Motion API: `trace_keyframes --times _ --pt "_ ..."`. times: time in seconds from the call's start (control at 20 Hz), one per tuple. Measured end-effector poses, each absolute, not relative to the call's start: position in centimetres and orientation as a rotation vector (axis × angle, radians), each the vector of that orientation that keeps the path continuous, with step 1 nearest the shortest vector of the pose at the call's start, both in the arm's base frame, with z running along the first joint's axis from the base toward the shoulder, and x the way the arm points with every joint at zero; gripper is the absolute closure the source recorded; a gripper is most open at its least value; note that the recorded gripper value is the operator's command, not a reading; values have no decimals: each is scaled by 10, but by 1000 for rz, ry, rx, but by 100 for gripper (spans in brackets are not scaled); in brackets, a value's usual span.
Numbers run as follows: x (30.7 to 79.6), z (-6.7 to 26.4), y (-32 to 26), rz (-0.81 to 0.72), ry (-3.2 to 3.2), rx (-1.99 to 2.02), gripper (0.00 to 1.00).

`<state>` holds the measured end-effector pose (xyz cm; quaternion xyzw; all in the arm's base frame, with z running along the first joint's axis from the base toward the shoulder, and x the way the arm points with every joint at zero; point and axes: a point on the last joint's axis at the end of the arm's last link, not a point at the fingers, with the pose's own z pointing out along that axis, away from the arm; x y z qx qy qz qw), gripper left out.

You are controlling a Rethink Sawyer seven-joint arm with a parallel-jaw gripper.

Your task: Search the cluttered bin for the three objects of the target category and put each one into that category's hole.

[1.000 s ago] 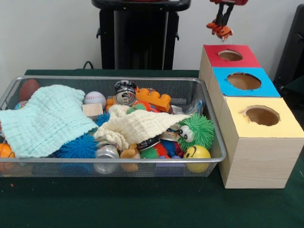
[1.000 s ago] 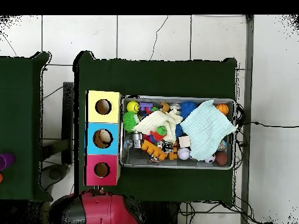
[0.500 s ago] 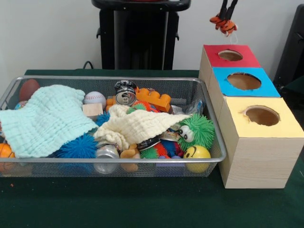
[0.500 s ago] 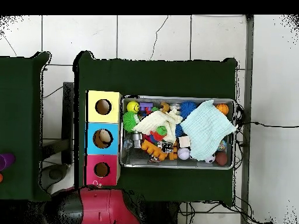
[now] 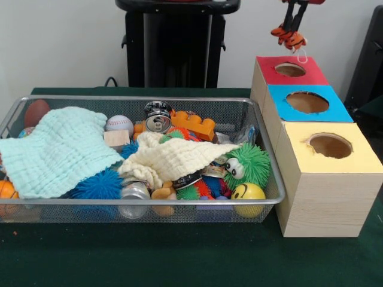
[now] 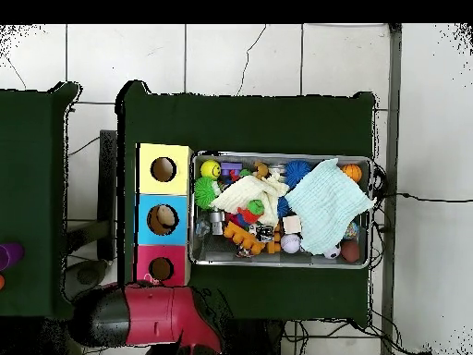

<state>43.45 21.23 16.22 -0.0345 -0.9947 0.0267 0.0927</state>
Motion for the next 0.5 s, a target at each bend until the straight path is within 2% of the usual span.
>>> trace_keyframes --times 0.5 --pt "432 151 212 86 -2934 -107 100"
